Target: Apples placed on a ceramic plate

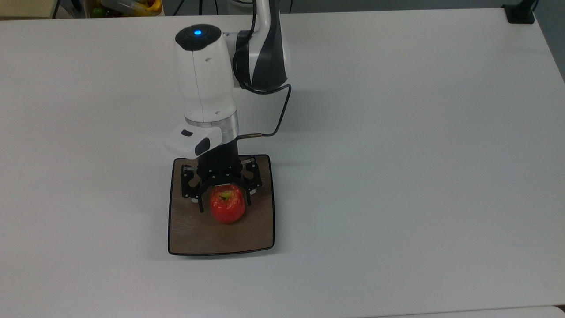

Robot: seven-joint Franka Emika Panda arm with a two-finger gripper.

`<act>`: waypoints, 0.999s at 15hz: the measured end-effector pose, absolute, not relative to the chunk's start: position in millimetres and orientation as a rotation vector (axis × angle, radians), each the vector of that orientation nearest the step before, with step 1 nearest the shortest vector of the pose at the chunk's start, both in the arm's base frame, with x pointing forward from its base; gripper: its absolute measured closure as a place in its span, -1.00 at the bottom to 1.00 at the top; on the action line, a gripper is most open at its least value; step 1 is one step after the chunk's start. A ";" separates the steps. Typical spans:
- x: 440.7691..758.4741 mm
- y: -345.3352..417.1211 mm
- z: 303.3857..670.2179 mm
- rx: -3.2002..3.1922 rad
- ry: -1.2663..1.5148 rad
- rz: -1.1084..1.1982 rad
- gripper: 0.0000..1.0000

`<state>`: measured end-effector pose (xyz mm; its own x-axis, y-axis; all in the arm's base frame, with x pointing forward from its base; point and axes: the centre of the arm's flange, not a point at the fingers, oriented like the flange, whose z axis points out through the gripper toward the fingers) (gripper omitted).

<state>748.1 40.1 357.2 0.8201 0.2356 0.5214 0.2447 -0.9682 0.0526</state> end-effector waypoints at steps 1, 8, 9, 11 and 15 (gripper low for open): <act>747.3 39.8 369.1 -2.976 -0.392 -0.874 -1.00; 699.1 22.0 539.3 -2.958 -0.104 -0.858 -1.00; 683.4 18.8 564.2 -2.965 -0.050 -0.800 -1.00; 643.1 18.7 608.2 -2.982 0.077 -0.622 -1.00; 578.5 23.9 646.7 -3.010 0.266 -0.298 -1.00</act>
